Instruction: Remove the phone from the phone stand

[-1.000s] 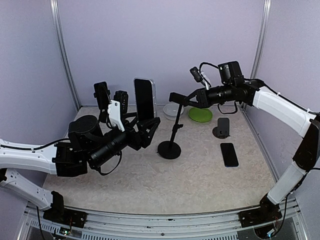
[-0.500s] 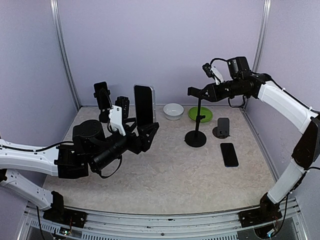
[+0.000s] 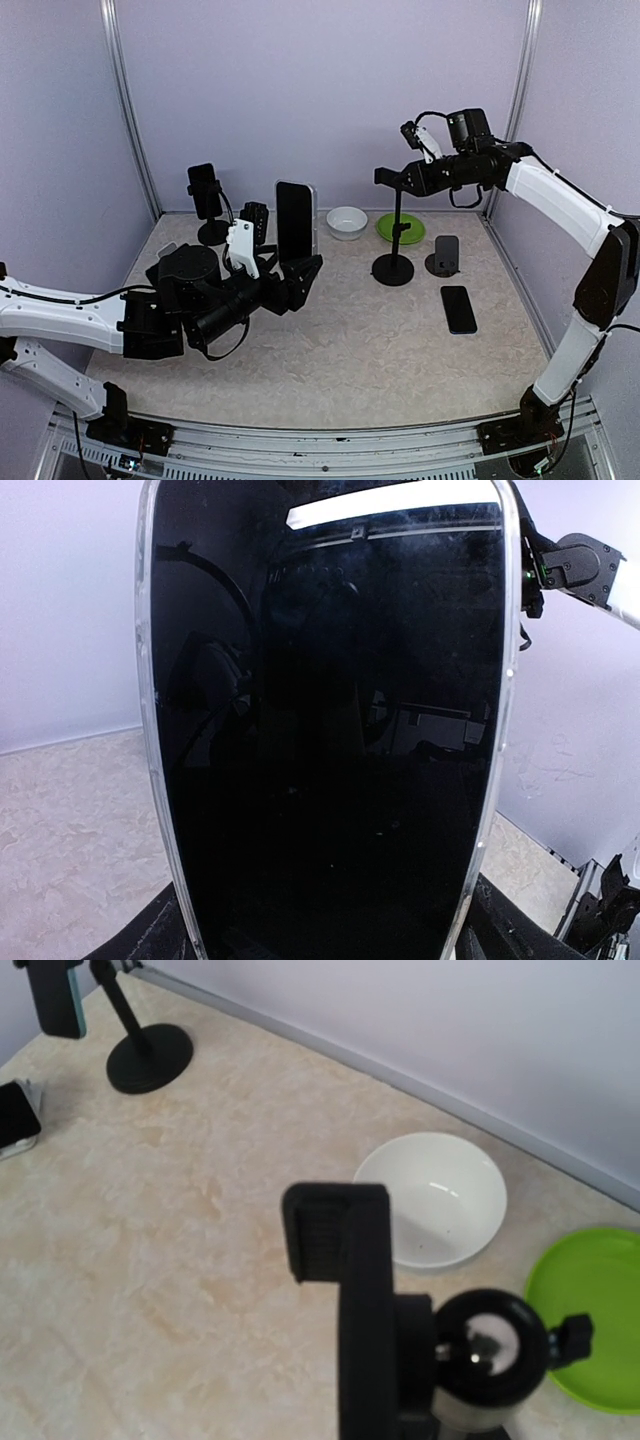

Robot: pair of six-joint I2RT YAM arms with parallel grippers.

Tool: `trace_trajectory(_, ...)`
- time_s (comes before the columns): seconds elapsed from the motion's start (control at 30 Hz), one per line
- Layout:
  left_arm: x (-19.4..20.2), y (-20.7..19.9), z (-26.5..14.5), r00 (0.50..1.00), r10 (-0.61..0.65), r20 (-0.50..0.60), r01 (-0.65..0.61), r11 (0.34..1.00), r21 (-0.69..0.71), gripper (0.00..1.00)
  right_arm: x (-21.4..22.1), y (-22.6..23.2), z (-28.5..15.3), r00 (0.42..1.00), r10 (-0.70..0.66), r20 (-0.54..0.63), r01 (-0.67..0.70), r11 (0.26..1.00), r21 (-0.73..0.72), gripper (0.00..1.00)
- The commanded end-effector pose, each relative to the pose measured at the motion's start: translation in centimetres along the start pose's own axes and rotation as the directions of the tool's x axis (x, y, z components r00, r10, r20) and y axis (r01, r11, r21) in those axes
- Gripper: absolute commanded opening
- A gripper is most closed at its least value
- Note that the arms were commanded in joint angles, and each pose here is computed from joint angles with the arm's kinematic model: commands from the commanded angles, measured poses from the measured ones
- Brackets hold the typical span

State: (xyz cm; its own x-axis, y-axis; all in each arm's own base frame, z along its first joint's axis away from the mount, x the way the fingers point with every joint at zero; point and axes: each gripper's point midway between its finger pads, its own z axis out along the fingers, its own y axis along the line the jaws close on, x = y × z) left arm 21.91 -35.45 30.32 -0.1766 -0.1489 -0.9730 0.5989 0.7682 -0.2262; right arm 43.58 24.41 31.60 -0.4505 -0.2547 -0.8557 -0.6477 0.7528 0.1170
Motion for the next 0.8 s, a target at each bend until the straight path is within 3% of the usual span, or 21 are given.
trace_trajectory(0.0, -1.3, -0.3, 0.0, 0.998, -0.043, 0.045, 0.043, 0.999, 0.009, 0.35, -5.0, -0.7, -1.2, 0.985, -0.058, 0.162, 0.053, 0.998, 0.033, 0.0)
trace_trajectory(0.3, 0.5, -1.4, 1.2, 0.998, -0.066, 0.0, 0.066, 0.998, 0.015, 0.35, -4.4, -1.8, -0.8, 0.986, -0.059, 0.156, 0.046, 0.995, 0.088, 0.0)
trace_trajectory(0.5, 2.4, -2.6, 2.9, 0.996, -0.076, -0.051, 0.077, 0.997, 0.016, 0.35, -4.0, -1.3, -0.8, 0.987, -0.044, 0.152, 0.035, 0.997, 0.062, 0.3)
trace_trajectory(0.77, 6.3, -4.5, 5.9, 0.979, -0.126, -0.157, 0.129, 0.992, 0.009, 0.34, -4.0, -0.9, -1.5, 0.986, -0.031, 0.161, 0.024, 0.998, 0.05, 0.56)
